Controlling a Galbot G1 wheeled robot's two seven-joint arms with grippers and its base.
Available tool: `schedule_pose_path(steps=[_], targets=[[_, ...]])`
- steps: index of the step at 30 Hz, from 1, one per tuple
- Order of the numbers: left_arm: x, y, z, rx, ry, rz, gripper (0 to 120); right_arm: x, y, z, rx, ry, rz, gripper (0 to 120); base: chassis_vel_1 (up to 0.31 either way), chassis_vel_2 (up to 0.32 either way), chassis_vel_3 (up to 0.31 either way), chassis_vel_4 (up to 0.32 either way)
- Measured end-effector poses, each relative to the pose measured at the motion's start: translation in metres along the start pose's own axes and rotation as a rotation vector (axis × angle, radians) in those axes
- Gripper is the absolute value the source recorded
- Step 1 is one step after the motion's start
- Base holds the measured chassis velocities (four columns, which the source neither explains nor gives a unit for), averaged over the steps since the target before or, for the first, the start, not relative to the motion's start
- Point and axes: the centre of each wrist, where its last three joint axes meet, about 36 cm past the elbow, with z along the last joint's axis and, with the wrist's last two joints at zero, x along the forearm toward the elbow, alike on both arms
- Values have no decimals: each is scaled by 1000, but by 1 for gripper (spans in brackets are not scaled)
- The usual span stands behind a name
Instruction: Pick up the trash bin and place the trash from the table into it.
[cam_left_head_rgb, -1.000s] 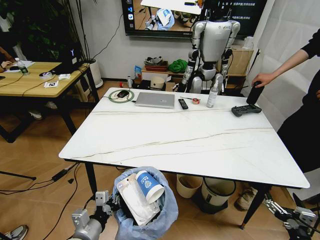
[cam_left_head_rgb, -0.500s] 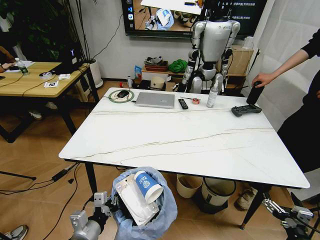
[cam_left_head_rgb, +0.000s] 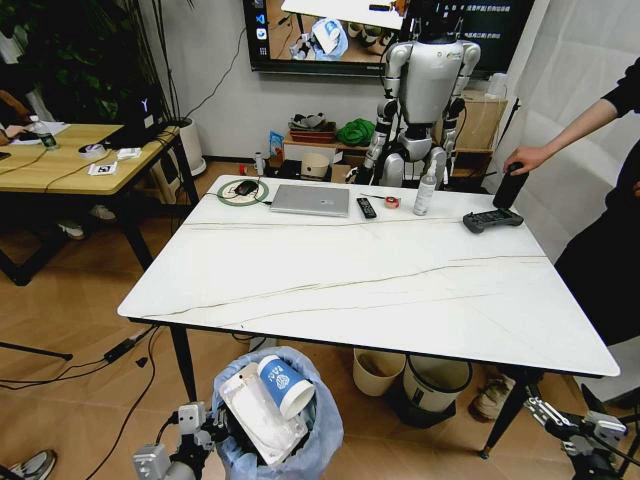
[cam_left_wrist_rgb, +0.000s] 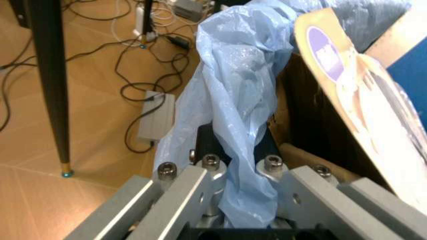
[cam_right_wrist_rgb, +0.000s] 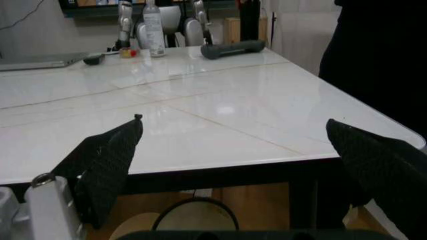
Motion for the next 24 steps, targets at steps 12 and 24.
schedule_pose_path(steps=[12, 24], targets=[[-9, 5, 1, -18, -24, -38, 0, 0, 0, 0, 0, 0, 0, 100, 0, 0, 0, 0], [-16, 2, 17, 10, -4, -40, 0, 0, 0, 0, -1, 0, 0, 100, 0, 0, 0, 0]])
